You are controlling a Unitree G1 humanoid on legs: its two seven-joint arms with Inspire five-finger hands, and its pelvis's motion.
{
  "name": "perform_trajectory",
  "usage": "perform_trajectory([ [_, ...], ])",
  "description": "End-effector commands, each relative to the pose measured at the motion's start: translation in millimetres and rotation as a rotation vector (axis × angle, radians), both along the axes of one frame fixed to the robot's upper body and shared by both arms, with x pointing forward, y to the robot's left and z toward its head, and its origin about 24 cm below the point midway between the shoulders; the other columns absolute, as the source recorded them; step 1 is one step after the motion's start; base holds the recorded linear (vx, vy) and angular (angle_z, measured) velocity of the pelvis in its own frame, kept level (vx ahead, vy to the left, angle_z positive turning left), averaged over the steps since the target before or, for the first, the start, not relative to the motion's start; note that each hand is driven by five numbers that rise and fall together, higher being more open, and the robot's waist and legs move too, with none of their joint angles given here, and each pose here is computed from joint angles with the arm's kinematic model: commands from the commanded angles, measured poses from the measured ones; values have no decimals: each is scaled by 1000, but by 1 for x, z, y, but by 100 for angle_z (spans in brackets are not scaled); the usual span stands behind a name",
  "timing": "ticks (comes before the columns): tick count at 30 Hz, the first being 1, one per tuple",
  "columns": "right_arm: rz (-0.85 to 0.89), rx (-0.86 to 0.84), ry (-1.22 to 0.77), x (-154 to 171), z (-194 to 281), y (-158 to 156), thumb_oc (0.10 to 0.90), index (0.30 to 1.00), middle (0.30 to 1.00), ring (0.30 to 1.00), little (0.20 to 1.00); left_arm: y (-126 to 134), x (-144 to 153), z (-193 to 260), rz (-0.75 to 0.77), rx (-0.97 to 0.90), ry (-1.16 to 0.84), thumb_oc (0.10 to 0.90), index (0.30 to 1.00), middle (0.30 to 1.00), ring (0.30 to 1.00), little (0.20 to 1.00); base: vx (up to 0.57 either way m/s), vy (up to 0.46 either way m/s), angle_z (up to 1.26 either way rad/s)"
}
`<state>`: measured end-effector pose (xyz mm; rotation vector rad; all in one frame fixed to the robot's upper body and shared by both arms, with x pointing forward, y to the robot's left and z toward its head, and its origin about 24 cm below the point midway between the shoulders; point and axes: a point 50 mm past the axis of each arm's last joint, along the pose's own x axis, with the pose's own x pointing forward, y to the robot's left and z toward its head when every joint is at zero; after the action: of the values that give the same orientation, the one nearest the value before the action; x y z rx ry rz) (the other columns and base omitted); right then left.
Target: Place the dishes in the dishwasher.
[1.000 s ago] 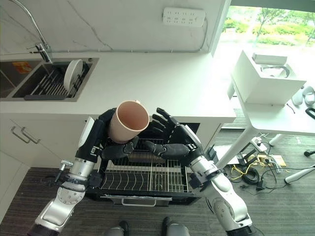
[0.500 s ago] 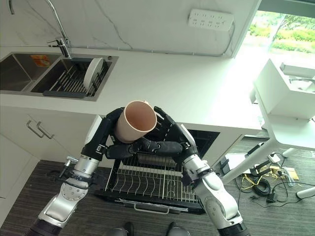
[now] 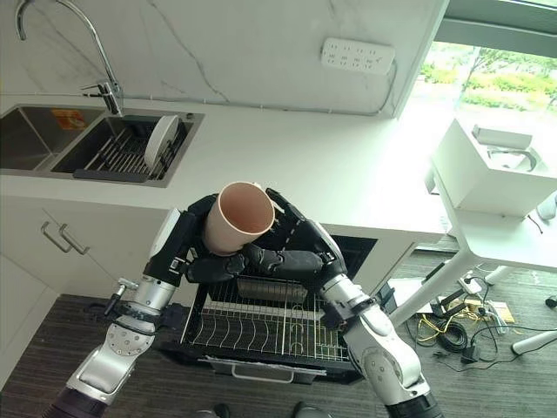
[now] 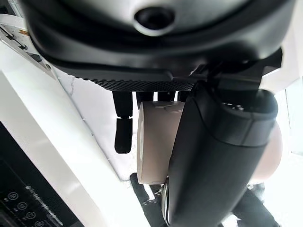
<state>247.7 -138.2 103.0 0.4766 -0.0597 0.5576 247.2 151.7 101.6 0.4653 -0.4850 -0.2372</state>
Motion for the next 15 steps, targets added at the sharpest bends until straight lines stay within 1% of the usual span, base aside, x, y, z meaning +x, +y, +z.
perform_trajectory([
  [1, 126, 172, -233, -2, 52, 14, 800, 900, 900, 900, 900, -12, 2, 30, -80, -71, -146, 400, 300, 300, 300, 300, 0, 0, 0],
  [9, 148, 190, -231, -3, 53, 18, 800, 900, 900, 900, 900, -12, 3, 23, -61, -59, -124, 400, 300, 300, 300, 300, 0, 0, 0],
  [15, 181, 169, -254, -6, 55, 28, 800, 900, 900, 900, 900, -18, 3, 22, -79, -55, -106, 400, 300, 300, 300, 300, 0, 0, 0],
])
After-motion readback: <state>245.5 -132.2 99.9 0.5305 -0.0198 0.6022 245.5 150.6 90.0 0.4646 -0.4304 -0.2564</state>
